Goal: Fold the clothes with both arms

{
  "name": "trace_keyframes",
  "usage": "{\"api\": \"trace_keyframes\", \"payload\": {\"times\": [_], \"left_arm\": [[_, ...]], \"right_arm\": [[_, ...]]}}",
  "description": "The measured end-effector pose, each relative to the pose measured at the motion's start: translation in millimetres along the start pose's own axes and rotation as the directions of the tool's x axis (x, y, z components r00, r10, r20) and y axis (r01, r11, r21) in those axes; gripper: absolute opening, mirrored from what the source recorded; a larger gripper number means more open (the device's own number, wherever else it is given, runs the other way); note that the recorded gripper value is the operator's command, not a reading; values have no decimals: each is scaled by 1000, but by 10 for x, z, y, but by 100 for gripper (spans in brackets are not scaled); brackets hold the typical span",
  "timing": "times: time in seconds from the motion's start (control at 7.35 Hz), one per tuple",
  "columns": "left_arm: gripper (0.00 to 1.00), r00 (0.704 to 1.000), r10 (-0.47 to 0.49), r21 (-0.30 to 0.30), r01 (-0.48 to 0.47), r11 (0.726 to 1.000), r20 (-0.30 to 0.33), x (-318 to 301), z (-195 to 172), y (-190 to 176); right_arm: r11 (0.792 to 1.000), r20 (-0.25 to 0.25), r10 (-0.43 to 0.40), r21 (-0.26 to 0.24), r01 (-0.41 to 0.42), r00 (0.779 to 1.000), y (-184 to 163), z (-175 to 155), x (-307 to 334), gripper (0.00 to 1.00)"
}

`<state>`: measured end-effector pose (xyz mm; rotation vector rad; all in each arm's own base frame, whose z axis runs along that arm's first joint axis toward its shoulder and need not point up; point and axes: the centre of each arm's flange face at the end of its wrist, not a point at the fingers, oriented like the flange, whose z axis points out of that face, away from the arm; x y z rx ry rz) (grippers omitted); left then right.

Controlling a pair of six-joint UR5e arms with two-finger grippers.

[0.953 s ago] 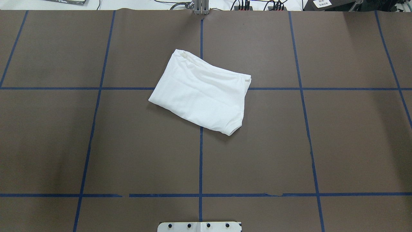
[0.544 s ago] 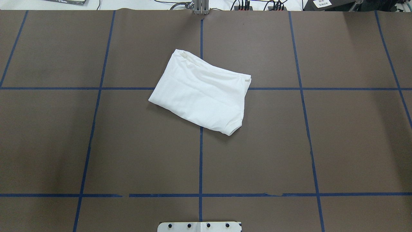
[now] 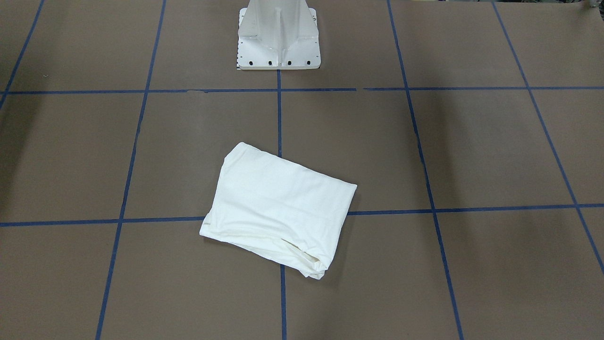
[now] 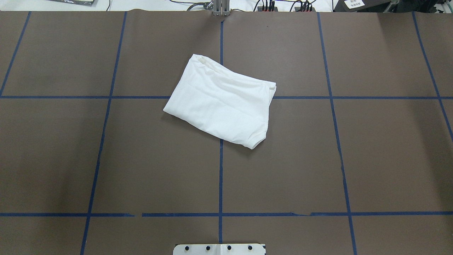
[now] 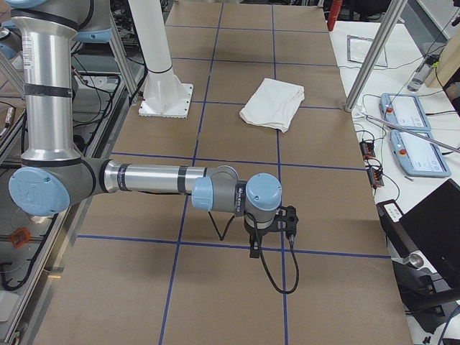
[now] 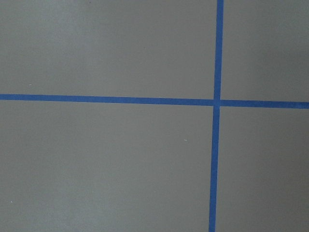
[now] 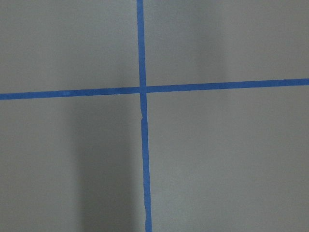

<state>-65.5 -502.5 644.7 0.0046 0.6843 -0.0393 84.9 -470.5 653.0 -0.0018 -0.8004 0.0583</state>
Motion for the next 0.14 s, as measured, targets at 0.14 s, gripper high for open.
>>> {"api": "trace_keyframes", "payload": {"times": [0.14], "left_arm": [[100,1000,0,0,0,1000,0,0,1,0]], "right_arm": [[1000,3,0,0,0,1000,2,-2,-5,100]]}}
